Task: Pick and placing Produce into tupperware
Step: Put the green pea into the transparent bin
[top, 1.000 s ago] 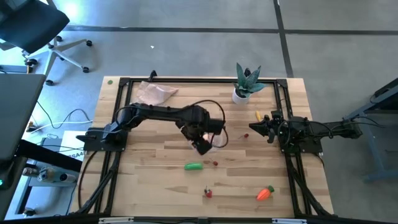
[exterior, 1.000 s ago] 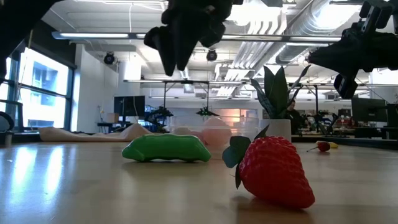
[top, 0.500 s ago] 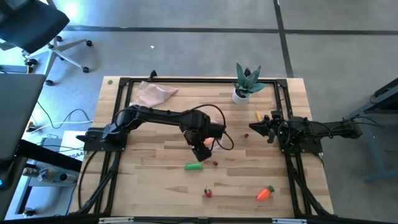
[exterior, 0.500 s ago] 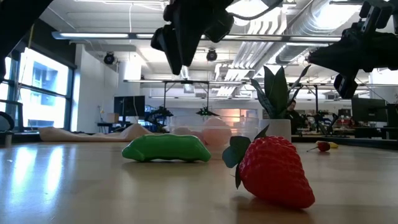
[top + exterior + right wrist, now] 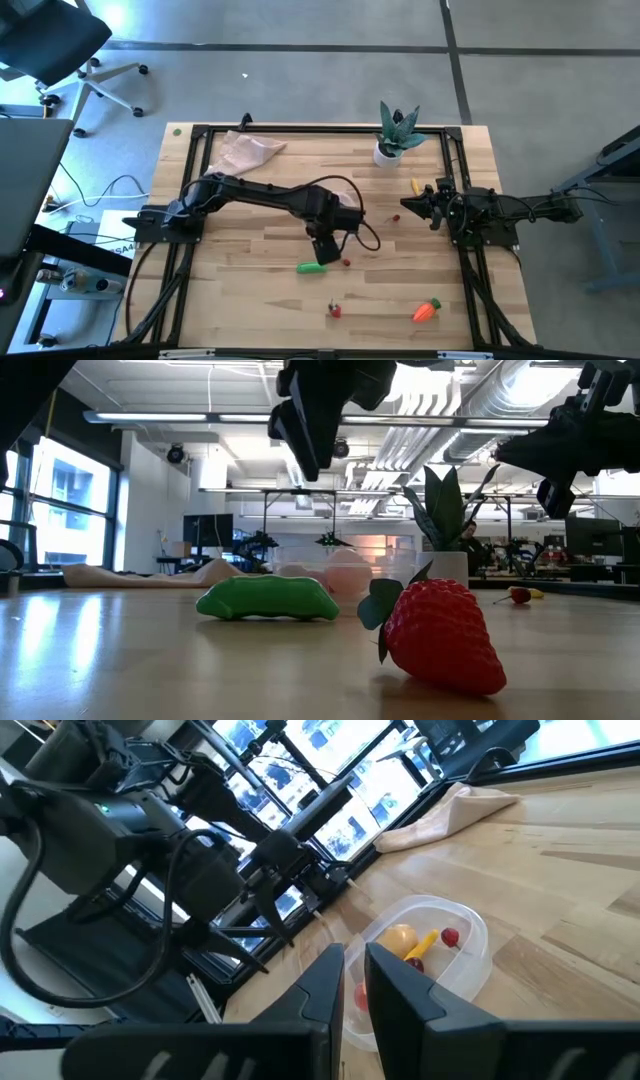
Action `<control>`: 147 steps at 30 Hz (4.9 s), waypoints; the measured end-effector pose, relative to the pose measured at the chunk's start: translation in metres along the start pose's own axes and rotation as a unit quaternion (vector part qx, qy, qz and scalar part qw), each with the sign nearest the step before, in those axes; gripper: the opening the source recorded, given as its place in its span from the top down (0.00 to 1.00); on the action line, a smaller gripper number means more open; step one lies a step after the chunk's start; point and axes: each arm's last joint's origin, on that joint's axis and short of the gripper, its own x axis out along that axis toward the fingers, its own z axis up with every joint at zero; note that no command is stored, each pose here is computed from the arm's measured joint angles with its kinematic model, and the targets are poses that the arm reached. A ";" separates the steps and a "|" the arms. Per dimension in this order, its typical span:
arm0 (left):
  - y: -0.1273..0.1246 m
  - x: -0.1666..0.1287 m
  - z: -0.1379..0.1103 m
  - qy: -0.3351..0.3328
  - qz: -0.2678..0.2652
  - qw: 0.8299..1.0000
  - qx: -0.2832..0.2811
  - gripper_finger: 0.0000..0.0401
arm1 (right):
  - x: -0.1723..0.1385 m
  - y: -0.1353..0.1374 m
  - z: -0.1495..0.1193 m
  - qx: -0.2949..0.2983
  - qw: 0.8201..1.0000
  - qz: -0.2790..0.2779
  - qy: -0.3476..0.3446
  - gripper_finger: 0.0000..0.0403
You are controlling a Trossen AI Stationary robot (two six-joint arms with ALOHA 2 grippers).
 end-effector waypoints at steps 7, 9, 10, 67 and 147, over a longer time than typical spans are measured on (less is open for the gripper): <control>-0.003 0.000 0.002 -0.002 -0.033 0.999 -0.024 0.59 | 0.000 0.000 0.000 0.000 1.000 0.000 0.000 0.91; -0.005 0.000 0.000 0.017 -0.061 0.998 -0.022 0.59 | 0.000 0.000 0.000 0.000 1.000 0.000 0.000 0.91; -0.008 0.000 -0.002 0.025 -0.068 0.997 -0.018 0.59 | 0.000 0.000 0.000 0.000 1.000 0.000 0.000 0.91; -0.047 0.088 -0.037 0.031 -0.008 0.997 0.074 0.59 | 0.000 0.000 0.000 0.000 1.000 0.000 0.000 0.91; -0.047 0.125 -0.040 0.042 -0.032 0.995 0.079 0.65 | 0.000 0.000 0.000 0.000 1.000 0.000 0.000 0.91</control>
